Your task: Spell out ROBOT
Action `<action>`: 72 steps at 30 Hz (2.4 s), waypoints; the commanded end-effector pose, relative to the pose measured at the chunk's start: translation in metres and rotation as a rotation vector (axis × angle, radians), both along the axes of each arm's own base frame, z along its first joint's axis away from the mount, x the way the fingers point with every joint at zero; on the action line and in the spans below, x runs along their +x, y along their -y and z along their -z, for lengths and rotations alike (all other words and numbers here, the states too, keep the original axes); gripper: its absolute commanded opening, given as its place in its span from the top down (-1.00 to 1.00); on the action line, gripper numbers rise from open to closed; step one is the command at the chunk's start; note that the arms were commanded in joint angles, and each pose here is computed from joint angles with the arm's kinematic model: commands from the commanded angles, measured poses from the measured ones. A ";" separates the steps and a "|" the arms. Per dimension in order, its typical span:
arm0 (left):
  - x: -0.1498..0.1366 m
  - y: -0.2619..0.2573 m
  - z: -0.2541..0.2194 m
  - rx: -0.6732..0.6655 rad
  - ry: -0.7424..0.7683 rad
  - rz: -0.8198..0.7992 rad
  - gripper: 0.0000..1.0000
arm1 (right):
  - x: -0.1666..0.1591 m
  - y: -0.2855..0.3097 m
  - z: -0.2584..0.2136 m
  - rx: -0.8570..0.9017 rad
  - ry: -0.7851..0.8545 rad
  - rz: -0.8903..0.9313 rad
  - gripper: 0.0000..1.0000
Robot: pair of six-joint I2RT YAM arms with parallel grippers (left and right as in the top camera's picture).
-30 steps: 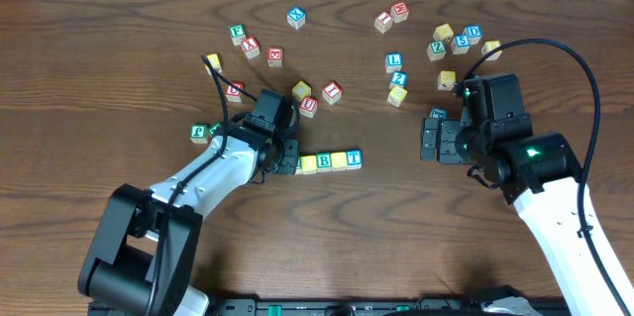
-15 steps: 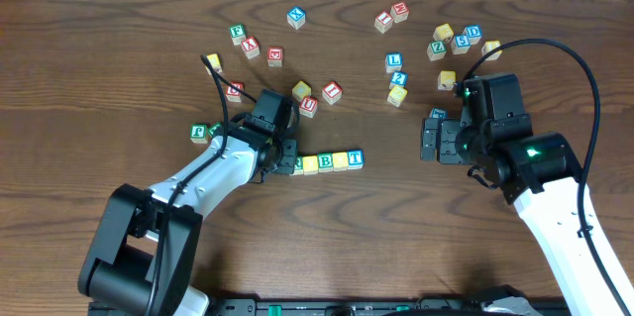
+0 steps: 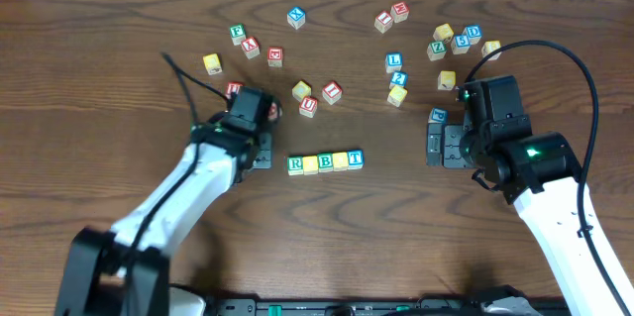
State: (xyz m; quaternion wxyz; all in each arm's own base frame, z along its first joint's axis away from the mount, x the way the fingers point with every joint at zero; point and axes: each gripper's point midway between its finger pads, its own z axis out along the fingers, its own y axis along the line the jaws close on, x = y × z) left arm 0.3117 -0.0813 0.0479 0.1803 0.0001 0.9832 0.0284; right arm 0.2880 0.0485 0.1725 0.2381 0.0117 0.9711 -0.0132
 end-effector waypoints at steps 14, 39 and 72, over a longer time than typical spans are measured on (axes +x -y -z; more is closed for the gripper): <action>-0.011 -0.018 -0.096 -0.066 0.256 -0.046 -0.02 | 0.006 -0.009 -0.006 0.043 0.024 -0.040 -0.79; -0.027 -0.074 -0.160 -0.046 0.441 -0.165 -0.74 | 0.026 -0.219 0.071 0.261 -0.147 -0.504 0.97; -0.029 -0.075 -0.158 -0.042 0.426 -0.165 -0.74 | 0.033 -0.244 0.153 0.244 -0.242 -0.535 0.97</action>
